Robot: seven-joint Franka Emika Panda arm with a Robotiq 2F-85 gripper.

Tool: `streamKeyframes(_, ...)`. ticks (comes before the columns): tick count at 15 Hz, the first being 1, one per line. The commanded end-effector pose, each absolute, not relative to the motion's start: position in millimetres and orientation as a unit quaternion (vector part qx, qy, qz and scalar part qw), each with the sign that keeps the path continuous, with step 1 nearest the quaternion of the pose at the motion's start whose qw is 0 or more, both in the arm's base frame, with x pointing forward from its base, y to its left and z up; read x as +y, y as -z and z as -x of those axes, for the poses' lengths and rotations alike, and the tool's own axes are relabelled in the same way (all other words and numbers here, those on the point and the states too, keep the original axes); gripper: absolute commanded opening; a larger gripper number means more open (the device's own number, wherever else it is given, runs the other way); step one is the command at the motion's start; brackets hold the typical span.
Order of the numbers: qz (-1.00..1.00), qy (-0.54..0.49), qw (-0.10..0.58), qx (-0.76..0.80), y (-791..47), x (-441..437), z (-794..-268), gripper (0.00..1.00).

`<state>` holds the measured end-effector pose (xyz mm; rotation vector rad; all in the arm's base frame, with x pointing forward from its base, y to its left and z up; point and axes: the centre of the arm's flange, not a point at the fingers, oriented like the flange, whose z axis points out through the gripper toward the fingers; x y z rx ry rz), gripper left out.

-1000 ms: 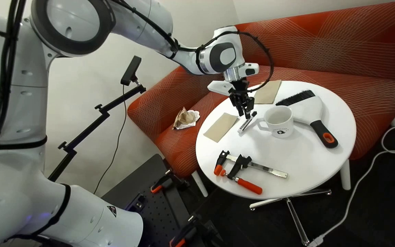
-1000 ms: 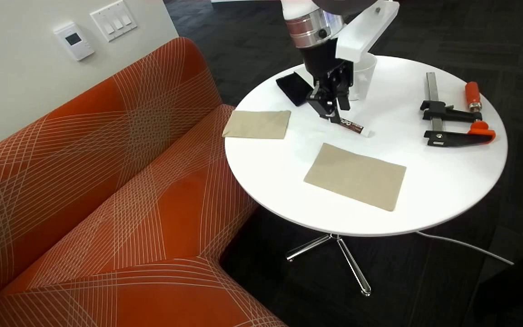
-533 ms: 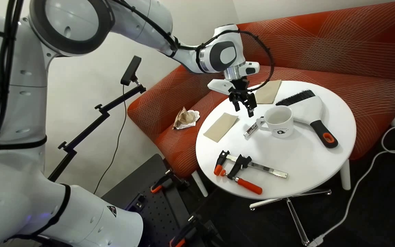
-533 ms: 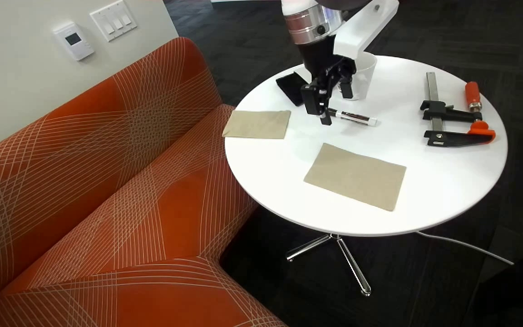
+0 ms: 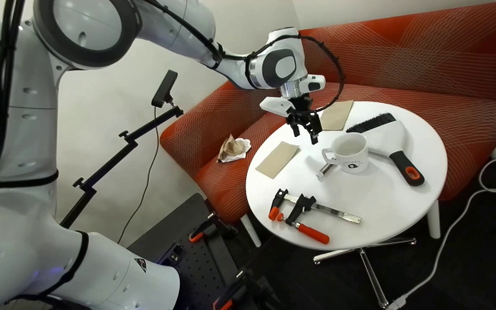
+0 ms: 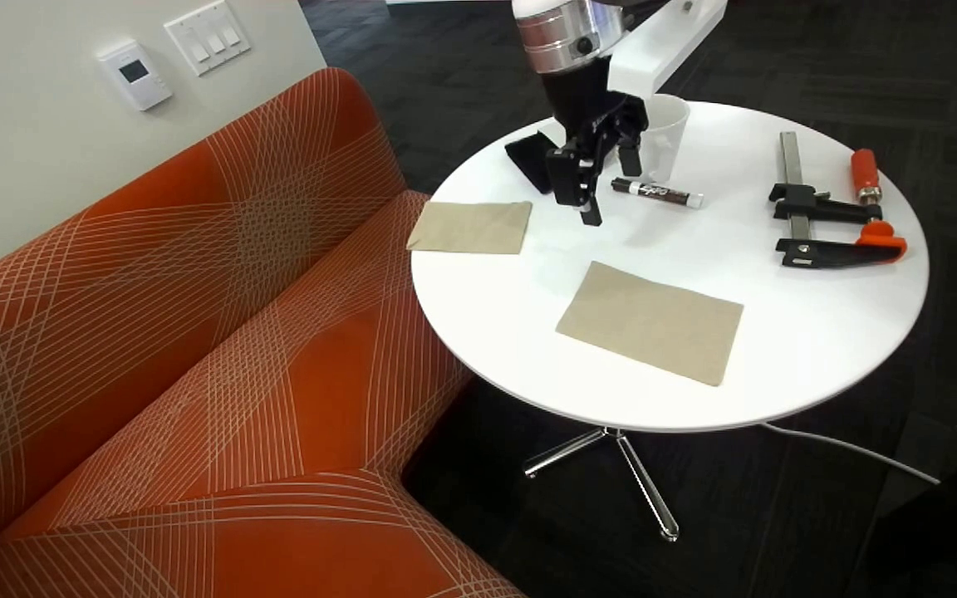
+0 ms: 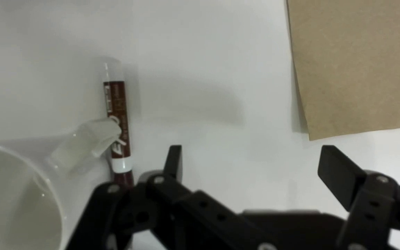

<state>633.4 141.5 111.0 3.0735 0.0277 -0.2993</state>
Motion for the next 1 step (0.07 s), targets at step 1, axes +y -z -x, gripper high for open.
streamKeyframes(1,-0.995,0.097,0.027,0.009,-110.4,141.3,-633.3,1.0)
